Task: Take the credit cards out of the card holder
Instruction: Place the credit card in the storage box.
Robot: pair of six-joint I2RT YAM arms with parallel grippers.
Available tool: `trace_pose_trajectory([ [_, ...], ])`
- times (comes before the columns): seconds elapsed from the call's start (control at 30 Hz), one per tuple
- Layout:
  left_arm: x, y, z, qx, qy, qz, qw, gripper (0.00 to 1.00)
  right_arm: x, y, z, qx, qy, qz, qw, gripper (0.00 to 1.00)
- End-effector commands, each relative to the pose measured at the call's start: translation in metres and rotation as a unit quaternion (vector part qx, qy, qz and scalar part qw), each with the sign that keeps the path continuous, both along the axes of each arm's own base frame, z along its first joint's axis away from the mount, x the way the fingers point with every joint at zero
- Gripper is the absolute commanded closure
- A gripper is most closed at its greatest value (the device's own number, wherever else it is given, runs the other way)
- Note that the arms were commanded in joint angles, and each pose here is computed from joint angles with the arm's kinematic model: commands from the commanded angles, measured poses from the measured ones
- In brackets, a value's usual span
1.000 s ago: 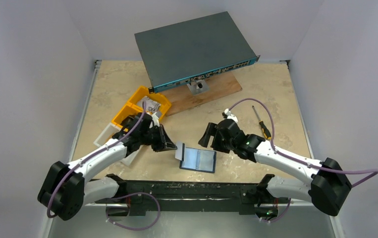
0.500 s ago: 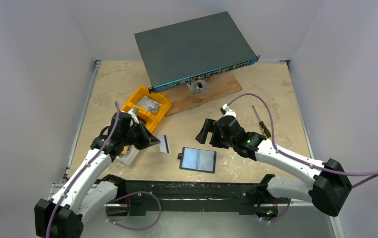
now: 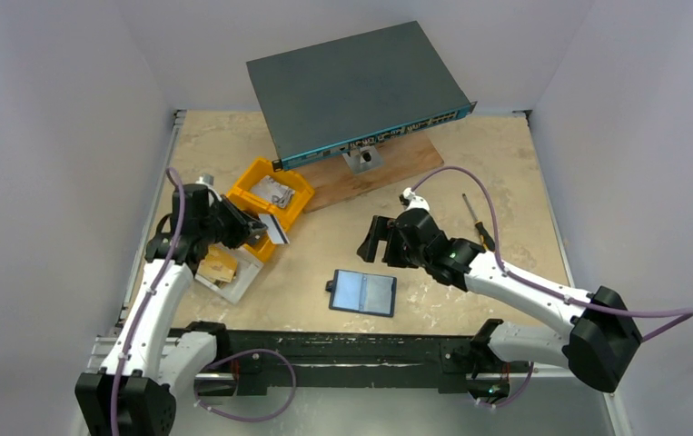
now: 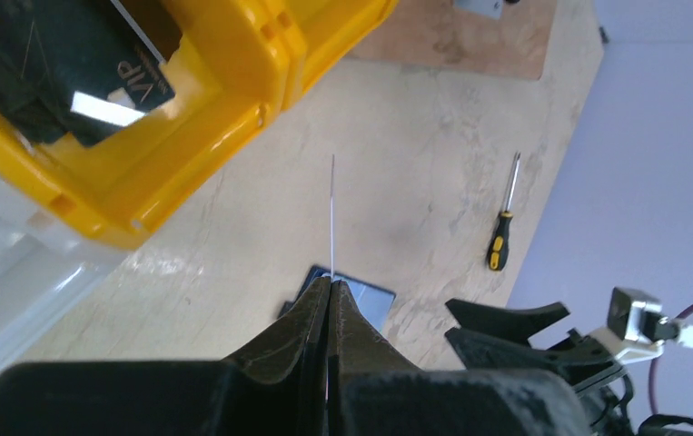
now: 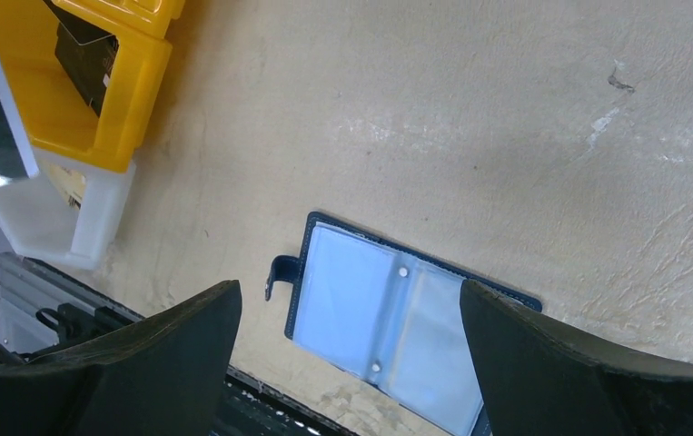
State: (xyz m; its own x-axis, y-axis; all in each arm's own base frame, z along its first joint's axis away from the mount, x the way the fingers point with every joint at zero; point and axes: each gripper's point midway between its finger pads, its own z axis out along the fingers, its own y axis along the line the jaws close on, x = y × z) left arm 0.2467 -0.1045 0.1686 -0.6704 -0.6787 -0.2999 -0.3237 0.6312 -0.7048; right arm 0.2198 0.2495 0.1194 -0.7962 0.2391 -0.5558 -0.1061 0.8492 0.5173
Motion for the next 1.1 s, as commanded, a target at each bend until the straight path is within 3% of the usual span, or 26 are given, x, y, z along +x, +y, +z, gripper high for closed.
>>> trace_pose_trajectory([
  [0.0, 0.047, 0.009, 0.047, -0.015, -0.065, 0.039, 0.997, 1.0, 0.01, 0.009, 0.024, 0.014, -0.029, 0.012, 0.999, 0.09],
  [0.53, 0.153, 0.054, 0.047, -0.026, -0.09, 0.122, 0.988, 1.0, 0.003, -0.002, 0.036, 0.024, -0.032, -0.004, 0.999, 0.09],
  [1.0, 0.184, 0.059, 0.001, -0.02, -0.042, 0.119, 0.992, 1.0, -0.001, -0.01, 0.036, 0.025, -0.029, -0.015, 0.999, 0.09],
  [1.07, 0.185, 0.058, 0.0, -0.02, -0.044, 0.115, 0.992, 0.84, -0.001, -0.01, 0.035, 0.023, -0.027, -0.016, 0.999, 0.09],
])
